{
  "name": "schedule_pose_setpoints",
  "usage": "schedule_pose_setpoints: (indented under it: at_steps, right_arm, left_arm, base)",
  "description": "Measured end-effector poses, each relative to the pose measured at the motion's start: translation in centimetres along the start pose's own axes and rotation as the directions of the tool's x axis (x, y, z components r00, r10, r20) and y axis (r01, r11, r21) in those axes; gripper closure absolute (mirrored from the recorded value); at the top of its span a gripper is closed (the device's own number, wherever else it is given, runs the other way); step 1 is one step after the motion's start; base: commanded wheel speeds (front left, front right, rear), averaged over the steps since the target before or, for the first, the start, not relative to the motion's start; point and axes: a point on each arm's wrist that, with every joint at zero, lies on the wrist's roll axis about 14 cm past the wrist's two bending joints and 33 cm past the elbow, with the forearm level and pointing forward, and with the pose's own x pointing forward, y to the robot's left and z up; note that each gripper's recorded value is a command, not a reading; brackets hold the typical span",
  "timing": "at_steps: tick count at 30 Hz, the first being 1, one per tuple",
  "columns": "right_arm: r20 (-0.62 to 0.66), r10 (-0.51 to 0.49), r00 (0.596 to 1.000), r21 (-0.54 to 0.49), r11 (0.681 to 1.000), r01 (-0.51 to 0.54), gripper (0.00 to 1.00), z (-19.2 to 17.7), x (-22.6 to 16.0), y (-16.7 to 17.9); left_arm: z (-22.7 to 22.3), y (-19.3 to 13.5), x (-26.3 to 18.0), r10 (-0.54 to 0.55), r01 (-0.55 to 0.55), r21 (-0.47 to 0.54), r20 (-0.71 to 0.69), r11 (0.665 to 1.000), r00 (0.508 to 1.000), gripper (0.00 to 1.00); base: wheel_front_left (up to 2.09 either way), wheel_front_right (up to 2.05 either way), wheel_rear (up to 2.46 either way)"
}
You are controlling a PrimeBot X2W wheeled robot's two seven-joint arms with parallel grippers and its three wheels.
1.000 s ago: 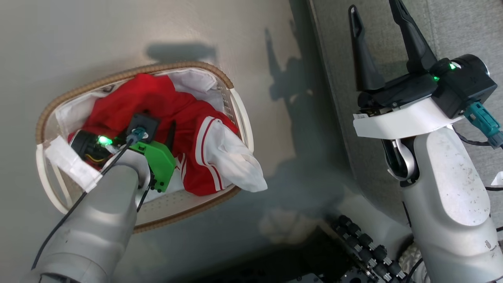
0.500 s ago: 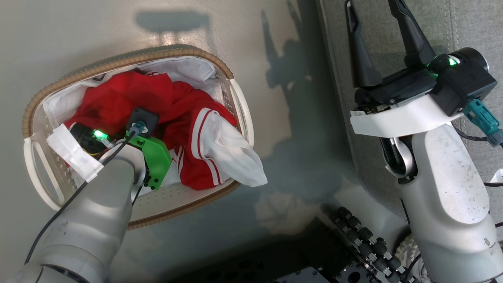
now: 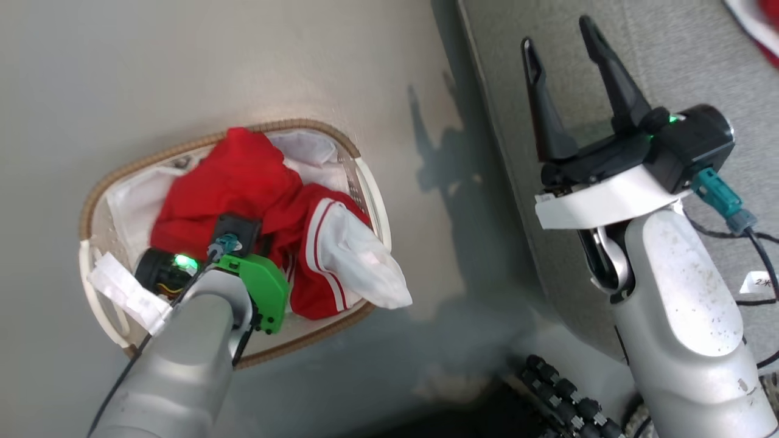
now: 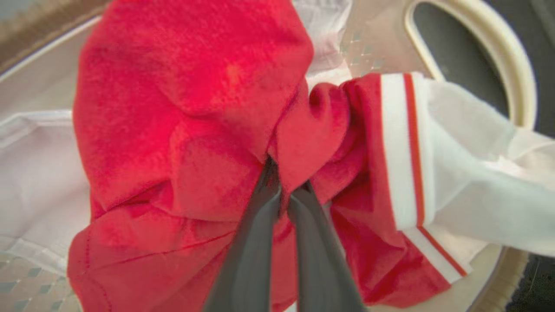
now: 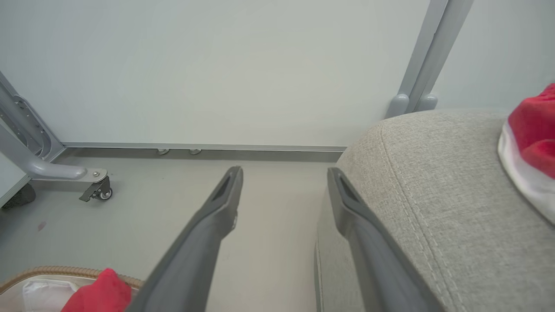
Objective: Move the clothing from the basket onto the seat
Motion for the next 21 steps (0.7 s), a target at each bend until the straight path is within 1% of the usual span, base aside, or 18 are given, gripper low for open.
schedule_pose_setpoints:
  at_steps: [6,10,15,21]
  right_arm:
    - [0.017,-0.005,1.000,0.001,1.000,0.005,0.00,2.3,-2.0,0.5]
    - [0.031,-0.007,0.999,0.002,1.000,0.007,0.00,3.8,-3.4,0.8]
    - [0.046,-0.005,0.999,0.006,1.000,0.005,0.00,5.3,-5.5,1.5]
    - [0.075,0.010,0.997,0.015,1.000,-0.011,0.00,7.1,-7.8,2.7]
  left_arm:
    - [2.9,-1.7,-3.2,0.025,-0.018,-0.058,0.122,0.998,0.992,1.00]
    - [5.1,-2.6,-5.6,0.043,-0.029,-0.069,0.213,0.997,0.976,1.00]
    - [7.5,-3.6,-9.1,0.076,-0.052,-0.085,0.324,0.995,0.943,1.00]
    - [10.2,-4.5,-13.5,0.121,-0.084,-0.101,0.457,0.991,0.881,1.00]
  base:
    - [0.00,0.00,0.00]
    - [0.00,0.00,0.00]
    - [0.00,0.00,0.00]
    - [0.00,0.00,0.00]
